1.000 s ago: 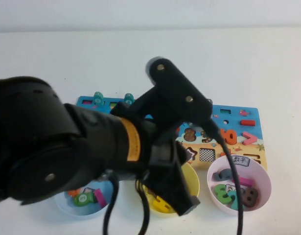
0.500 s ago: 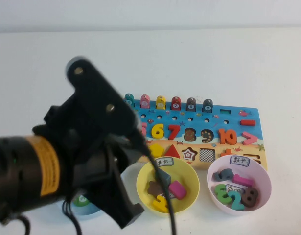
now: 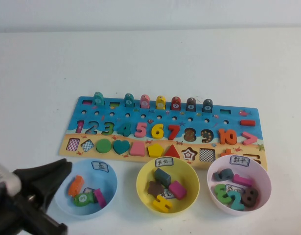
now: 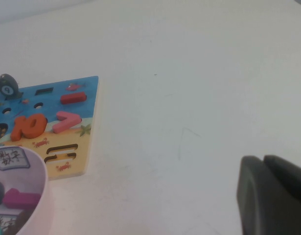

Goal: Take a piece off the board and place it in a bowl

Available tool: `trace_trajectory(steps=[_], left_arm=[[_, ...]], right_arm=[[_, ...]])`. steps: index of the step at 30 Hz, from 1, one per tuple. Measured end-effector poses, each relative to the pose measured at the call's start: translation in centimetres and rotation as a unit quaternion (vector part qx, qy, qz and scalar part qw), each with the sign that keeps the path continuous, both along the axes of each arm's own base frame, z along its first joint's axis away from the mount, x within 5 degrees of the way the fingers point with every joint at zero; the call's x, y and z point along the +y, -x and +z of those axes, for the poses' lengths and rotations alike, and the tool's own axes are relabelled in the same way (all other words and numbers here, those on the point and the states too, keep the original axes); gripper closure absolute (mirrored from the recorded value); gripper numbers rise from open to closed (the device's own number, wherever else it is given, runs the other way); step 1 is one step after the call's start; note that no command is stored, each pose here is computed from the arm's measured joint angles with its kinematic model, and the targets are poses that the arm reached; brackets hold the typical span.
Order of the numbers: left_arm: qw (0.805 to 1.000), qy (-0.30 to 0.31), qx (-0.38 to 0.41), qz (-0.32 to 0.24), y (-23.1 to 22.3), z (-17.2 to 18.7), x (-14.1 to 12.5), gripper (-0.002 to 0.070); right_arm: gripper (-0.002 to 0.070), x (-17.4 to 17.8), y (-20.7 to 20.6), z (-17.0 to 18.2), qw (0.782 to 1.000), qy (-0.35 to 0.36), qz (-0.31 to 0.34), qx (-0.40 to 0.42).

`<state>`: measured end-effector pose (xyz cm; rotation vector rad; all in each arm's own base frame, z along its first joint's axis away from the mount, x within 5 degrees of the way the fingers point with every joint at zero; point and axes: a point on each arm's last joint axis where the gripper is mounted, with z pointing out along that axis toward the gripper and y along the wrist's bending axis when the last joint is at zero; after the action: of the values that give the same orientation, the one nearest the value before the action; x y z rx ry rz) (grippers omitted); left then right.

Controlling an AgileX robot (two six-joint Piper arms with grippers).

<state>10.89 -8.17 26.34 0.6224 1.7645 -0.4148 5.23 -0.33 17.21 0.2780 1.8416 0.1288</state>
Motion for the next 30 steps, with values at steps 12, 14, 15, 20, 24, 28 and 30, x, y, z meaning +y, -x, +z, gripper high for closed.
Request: trace_trajectory(steps=[12,14,15,20,24,28,30], left_arm=[[0.969,0.032,-0.137,0.201,4.1,-4.6,6.6,0.0678],[0.958,0.027,-0.158,0.240,4.7,-5.3,7.3,0.0678],[0.952,0.024,-0.167,0.255,4.9,-5.5,7.5,0.0678],[0.928,-0.002,-0.144,0.344,5.2,-6.5,8.7,0.0678],[0.920,-0.024,-0.110,0.374,5.3,-7.1,9.1,0.0678],[0.928,-0.048,-0.077,0.362,5.4,-7.9,9.0,0.0678],[0.934,-0.059,-0.059,0.347,5.4,-8.2,8.9,0.0678]], right_arm=[[0.0694,0.0,0.0,0.0,1.000,0.000,0.000,0.000],[0.0694,0.0,0.0,0.0,1.000,0.000,0.000,0.000],[0.0694,0.0,0.0,0.0,1.000,0.000,0.000,0.000],[0.0694,0.0,0.0,0.0,1.000,0.000,0.000,0.001],[0.0694,0.0,0.0,0.0,1.000,0.000,0.000,0.001],[0.0694,0.0,0.0,0.0,1.000,0.000,0.000,0.001],[0.0694,0.0,0.0,0.0,1.000,0.000,0.000,0.001]])
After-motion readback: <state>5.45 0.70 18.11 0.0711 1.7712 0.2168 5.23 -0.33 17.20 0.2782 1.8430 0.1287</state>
